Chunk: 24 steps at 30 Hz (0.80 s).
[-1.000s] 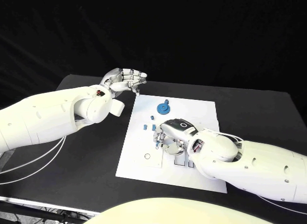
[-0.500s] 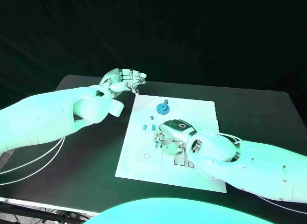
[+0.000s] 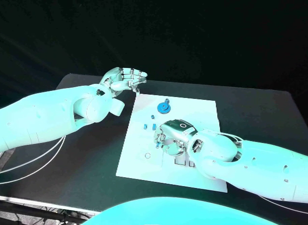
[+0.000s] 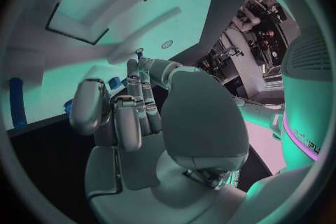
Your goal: Assemble the parts on the task board
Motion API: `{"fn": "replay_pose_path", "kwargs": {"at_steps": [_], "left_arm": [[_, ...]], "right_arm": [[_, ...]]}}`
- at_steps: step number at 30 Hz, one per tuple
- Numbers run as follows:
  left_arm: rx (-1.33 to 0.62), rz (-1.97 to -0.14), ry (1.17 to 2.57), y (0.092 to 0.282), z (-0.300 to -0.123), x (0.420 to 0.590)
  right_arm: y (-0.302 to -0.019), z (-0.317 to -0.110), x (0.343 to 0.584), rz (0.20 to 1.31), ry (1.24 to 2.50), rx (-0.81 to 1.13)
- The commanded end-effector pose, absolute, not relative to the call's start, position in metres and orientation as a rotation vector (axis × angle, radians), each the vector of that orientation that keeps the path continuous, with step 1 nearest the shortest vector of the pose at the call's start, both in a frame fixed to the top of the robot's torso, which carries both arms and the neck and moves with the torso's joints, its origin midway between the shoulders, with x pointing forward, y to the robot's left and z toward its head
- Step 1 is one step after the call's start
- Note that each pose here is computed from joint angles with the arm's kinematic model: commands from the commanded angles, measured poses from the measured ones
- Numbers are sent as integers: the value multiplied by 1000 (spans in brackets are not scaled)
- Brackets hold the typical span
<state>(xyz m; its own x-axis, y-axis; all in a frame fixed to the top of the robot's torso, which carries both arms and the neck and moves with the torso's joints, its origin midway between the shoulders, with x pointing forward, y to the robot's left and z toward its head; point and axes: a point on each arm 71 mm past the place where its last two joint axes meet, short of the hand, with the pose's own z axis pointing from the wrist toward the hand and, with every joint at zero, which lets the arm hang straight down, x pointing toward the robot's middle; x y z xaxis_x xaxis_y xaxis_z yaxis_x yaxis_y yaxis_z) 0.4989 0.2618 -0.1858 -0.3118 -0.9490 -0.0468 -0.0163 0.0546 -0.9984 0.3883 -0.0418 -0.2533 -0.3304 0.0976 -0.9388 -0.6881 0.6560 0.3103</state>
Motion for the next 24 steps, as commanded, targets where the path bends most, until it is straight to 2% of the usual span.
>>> {"fn": "replay_pose_path", "kwargs": {"at_steps": [1,24], "left_arm": [[-1010,-1404,1487,260,-184,499],[-1011,-1401,1488,261,-185,499]], "right_arm": [[-41,-255,387,849,1751,-508],[-40,-263,386,836,1768,-516]]}}
